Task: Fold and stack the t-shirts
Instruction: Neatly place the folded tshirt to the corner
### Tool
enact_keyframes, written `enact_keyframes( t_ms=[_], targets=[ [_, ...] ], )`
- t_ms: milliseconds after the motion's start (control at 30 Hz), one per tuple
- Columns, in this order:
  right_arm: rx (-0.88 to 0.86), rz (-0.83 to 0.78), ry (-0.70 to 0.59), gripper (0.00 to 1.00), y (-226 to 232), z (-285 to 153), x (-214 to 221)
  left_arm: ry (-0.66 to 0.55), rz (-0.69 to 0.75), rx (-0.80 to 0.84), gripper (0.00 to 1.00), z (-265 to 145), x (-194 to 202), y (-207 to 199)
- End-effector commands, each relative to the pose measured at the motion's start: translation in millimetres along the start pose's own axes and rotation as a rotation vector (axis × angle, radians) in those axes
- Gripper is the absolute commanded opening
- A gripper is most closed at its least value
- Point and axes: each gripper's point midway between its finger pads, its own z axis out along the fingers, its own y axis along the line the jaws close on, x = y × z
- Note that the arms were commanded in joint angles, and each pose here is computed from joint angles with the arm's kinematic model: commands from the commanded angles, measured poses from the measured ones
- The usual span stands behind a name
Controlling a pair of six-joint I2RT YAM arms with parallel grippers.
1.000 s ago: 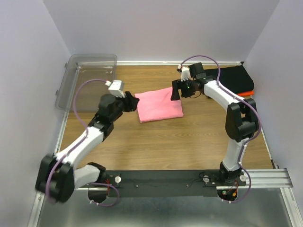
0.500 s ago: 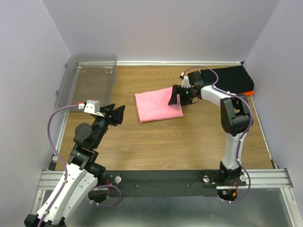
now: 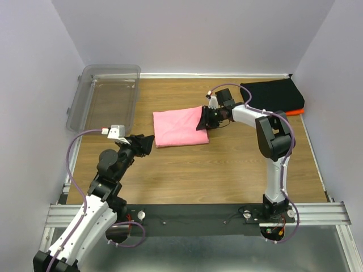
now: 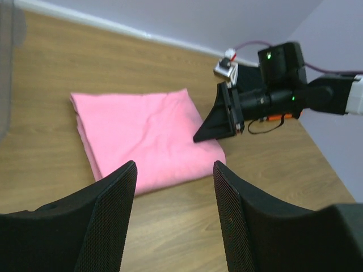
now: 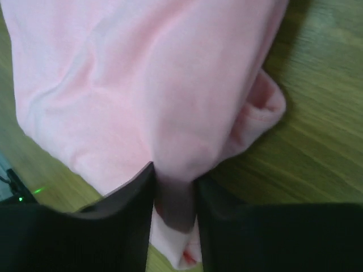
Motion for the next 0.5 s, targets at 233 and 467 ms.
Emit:
enact_keyframes(
  t_ms=[233, 467],
  targets=[
    [-0.097, 0.099, 0.127, 0.01, -24, -3, 29, 0.036, -0.116, 0.049, 0.64, -2, 28, -2],
    [-0.164, -0.119, 0.07, 0.0, -16, -60, -11, 0.042, -0.122, 0.058, 0.64, -6, 34, -1]
  ],
)
